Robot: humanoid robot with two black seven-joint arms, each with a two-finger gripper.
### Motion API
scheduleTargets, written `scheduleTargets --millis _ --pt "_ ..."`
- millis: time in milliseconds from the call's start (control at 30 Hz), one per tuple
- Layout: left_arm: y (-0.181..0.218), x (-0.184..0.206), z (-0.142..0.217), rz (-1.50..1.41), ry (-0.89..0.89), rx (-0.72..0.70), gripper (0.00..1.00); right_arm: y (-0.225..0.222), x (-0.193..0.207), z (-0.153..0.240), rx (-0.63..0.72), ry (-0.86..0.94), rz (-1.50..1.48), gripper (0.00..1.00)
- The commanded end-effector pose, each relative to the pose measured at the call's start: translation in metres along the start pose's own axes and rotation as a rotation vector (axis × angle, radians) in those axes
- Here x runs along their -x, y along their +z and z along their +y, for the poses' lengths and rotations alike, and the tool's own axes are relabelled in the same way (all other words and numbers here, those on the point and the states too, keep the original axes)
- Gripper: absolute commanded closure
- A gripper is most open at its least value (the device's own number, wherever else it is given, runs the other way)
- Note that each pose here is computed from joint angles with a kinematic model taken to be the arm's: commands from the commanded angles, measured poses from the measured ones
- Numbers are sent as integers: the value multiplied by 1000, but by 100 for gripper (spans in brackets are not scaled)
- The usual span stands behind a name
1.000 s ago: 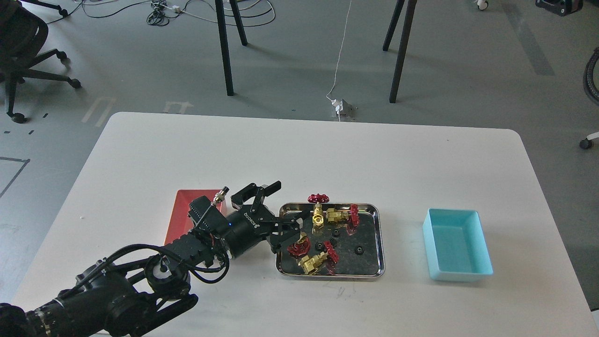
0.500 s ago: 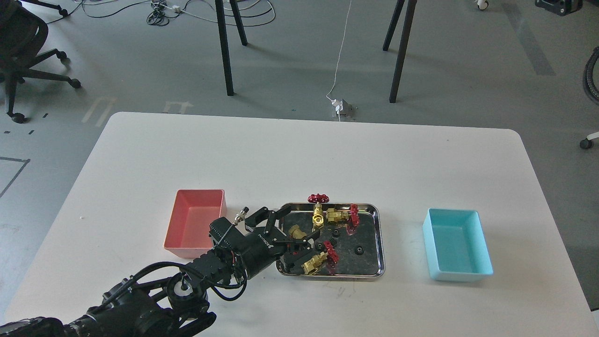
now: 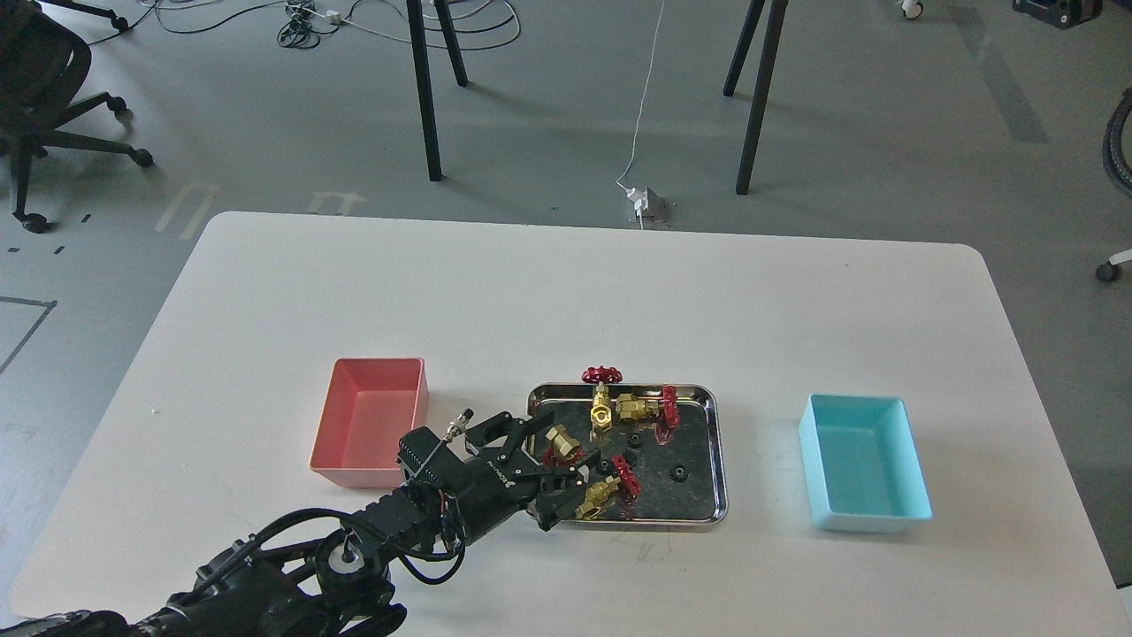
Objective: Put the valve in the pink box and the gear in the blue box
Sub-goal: 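Close the left gripper on the valve and lift it, then carry the valve over the pink box and release it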
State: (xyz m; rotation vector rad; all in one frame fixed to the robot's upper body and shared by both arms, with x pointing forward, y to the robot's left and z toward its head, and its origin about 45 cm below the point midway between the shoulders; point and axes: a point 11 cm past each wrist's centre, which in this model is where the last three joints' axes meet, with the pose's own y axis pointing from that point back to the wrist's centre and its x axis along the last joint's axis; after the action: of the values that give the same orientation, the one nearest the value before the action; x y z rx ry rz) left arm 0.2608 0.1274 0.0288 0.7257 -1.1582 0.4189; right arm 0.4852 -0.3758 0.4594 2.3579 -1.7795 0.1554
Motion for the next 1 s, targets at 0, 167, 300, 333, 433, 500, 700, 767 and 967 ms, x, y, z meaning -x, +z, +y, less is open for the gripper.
scheduleTargets --millis 0,167,300,333,433,500,700,767,967 --pt "2 -1 -1 3 1 17 48 1 0 0 1 1 -1 1" --pt "2 -2 0 11 7 17 79 1 0 0 3 2 0 1" --pt "-1 -8 -1 16 27 9 87 4 -1 0 9 4 3 1" --pt "-1 -13 -2 20 44 10 87 4 -1 0 11 3 3 1" --pt "-3 -41 -4 34 125 9 87 6 -2 0 16 6 4 1" --pt "-12 -60 1 32 173 -1 87 7 -2 1 17 5 4 1" --pt "-51 -104 41 -16 253 -54 87 4 -1 0 12 3 6 1" --pt "-68 -92 68 -30 214 -100 87 4 -1 0 12 3 6 1" --pt "-103 -73 115 -71 126 -195 86 4 -1 0 12 1 6 1"
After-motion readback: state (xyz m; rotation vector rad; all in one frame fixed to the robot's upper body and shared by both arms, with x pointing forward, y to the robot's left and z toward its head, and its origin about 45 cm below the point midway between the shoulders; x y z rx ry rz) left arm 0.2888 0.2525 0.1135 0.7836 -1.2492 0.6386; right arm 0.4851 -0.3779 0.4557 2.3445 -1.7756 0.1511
